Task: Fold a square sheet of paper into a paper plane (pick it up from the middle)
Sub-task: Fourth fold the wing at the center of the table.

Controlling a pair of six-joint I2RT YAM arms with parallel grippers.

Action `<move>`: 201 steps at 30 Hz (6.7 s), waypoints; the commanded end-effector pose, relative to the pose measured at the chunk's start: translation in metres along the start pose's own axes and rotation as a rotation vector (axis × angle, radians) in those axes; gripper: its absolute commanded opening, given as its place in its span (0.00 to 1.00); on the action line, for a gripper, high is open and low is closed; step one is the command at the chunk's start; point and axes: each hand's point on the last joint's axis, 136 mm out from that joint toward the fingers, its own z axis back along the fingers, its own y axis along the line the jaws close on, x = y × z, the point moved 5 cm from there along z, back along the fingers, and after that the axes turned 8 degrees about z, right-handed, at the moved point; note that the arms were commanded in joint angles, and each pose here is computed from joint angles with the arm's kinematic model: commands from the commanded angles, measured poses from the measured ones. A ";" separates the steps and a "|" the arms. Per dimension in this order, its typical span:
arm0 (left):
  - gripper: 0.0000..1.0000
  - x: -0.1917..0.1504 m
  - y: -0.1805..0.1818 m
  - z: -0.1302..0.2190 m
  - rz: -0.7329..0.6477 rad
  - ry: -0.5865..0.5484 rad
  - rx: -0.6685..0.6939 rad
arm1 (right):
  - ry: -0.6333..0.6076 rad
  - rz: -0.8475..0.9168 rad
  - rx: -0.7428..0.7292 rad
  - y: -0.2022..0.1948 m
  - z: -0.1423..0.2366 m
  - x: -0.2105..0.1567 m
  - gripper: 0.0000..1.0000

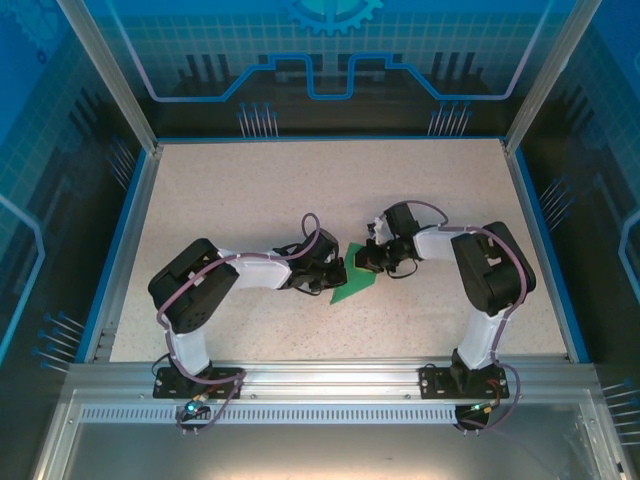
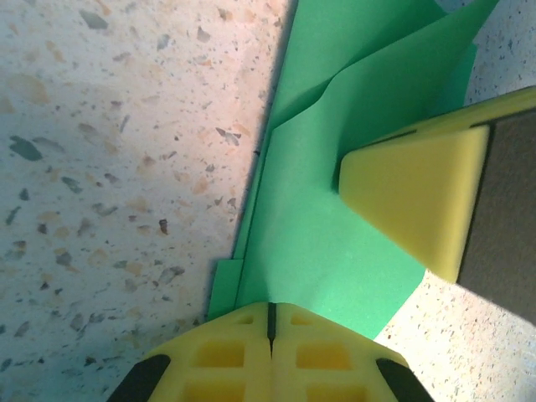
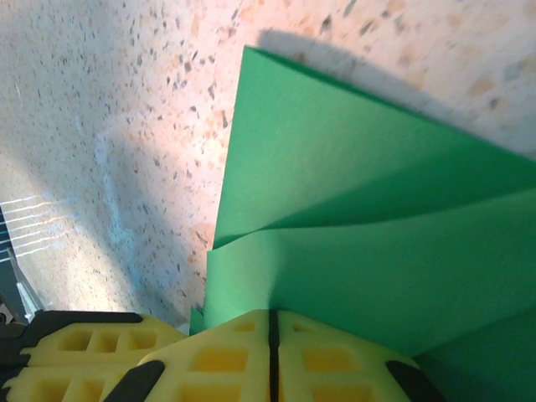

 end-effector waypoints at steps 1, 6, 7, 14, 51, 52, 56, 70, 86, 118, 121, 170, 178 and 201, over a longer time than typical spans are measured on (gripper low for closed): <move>0.02 -0.009 0.031 -0.001 0.008 0.018 0.160 | -0.038 -0.014 -0.046 -0.018 0.004 0.016 0.09; 0.01 -0.009 0.033 -0.001 0.009 0.018 0.172 | -0.086 -0.034 -0.059 -0.027 0.012 0.035 0.09; 0.01 -0.009 0.033 -0.001 0.009 0.017 0.171 | -0.096 -0.045 -0.064 -0.030 0.014 0.039 0.09; 0.01 -0.009 0.032 0.000 0.007 0.018 0.166 | -0.145 -0.104 -0.119 -0.051 0.029 0.063 0.09; 0.37 0.001 -0.001 0.034 0.031 -0.019 -0.042 | -0.037 0.018 -0.109 0.019 0.011 0.012 0.20; 0.37 0.000 -0.002 0.033 0.025 -0.010 -0.055 | -0.035 0.016 -0.110 0.019 0.011 0.012 0.20; 0.36 -0.003 -0.006 0.027 0.005 0.022 -0.090 | -0.040 0.014 -0.109 0.020 0.012 0.013 0.20; 0.29 0.000 -0.008 0.009 -0.028 0.063 -0.078 | -0.047 0.024 -0.103 0.023 0.015 0.013 0.19; 0.02 0.009 -0.020 0.002 -0.035 0.082 -0.115 | -0.092 0.020 -0.050 0.023 0.039 0.009 0.19; 0.04 0.012 -0.017 -0.005 0.148 0.079 -0.252 | -0.065 -0.113 -0.123 -0.001 0.029 -0.007 0.37; 0.04 0.013 -0.020 -0.004 0.148 0.076 -0.267 | -0.056 -0.109 -0.106 0.001 0.026 -0.005 0.38; 0.35 -0.011 -0.031 0.006 -0.290 -0.111 0.167 | 0.004 -0.162 -0.183 -0.015 0.005 -0.008 0.31; 0.37 -0.012 -0.030 0.001 -0.338 -0.134 0.265 | 0.004 -0.165 -0.186 -0.016 0.005 -0.009 0.30; 0.33 -0.016 -0.028 -0.010 -0.409 -0.155 0.388 | 0.001 -0.177 -0.189 -0.018 0.006 -0.009 0.30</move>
